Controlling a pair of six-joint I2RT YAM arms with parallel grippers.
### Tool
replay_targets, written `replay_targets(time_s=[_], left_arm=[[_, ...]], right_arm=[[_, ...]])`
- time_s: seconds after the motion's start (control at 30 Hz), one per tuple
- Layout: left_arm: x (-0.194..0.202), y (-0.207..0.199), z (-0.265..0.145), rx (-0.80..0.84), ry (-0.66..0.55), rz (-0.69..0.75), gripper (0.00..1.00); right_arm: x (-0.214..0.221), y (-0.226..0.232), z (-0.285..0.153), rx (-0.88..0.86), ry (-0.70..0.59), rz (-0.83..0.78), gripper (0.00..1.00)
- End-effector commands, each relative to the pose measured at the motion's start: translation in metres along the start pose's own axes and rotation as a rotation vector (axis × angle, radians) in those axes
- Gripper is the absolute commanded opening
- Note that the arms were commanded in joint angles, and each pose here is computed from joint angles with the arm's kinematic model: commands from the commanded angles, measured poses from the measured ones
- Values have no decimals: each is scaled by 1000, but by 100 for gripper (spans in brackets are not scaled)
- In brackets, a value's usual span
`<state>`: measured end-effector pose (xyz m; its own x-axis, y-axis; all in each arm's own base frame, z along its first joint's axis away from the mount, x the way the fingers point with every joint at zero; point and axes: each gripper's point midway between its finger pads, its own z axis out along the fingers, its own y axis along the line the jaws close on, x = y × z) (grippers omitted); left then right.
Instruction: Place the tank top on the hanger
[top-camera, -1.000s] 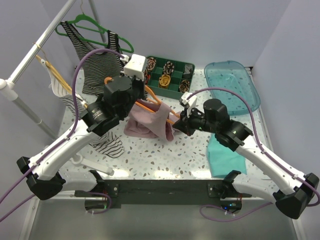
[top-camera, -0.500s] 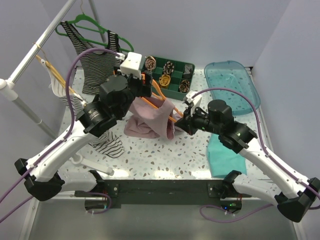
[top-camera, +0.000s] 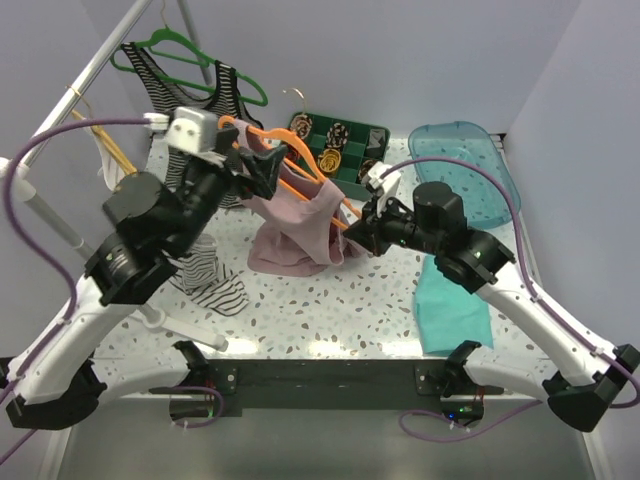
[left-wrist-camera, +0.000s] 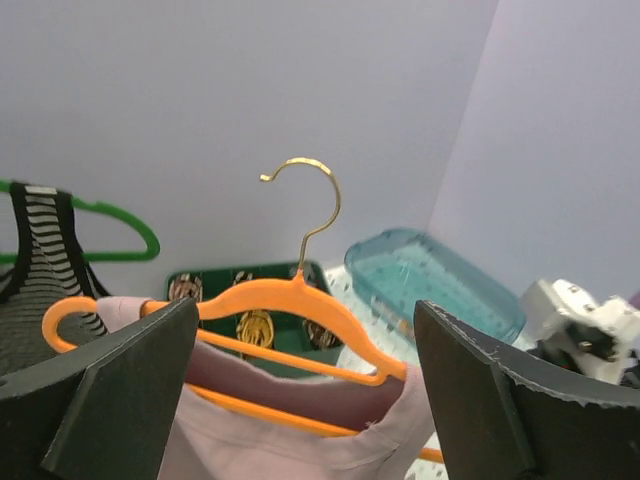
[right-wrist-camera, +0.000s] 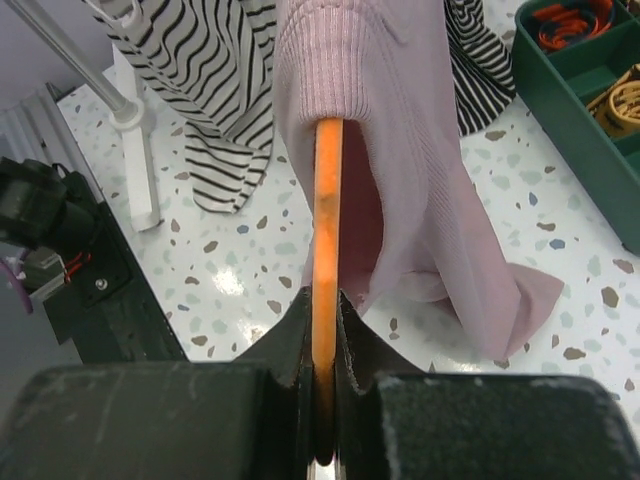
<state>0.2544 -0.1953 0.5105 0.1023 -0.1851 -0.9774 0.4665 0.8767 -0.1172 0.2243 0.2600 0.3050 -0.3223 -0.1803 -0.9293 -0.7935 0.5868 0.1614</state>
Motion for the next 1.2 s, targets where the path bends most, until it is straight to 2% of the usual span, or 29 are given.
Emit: replay_targets(time_s=[0.0,0.07,0.13,0.17,0.2,0.27,0.3,0.33,0.57,0.97,1.17], left_arm=[[-85,4,-35,51,-274,-81,94],[-106,13,-53,37,-344,-100,94],[-127,21,-68,23,-416,-118,94],[-134,25,-74,12,-437,-124,94],[-143,28,-80,7,-469,-134,94],[-161,36,-95,-8,-530,-145,94],[-170,38,-102,-7,-558,-153,94],[-174,40,-105,-12,-568,-149,94],[-193,49,-125,-23,-631,-173,94],[-211,64,-151,-61,-686,-155,94],[-213,63,-149,-64,-671,-137,94]], right_arm=[[-69,24,-1,-71,-133,-86,0],[-89,34,-2,-72,-144,-112,0],[-89,35,11,-63,-100,-120,0],[-107,43,9,-75,-130,-129,0],[-102,42,21,-75,-91,-126,0],[-127,51,17,-88,-128,-136,0],[-122,50,28,-89,-92,-131,0],[-141,55,23,-94,-129,-136,0],[-176,60,50,-100,-127,-118,0],[-196,75,111,-167,-168,-166,0],[-197,89,143,-206,-202,-205,0]])
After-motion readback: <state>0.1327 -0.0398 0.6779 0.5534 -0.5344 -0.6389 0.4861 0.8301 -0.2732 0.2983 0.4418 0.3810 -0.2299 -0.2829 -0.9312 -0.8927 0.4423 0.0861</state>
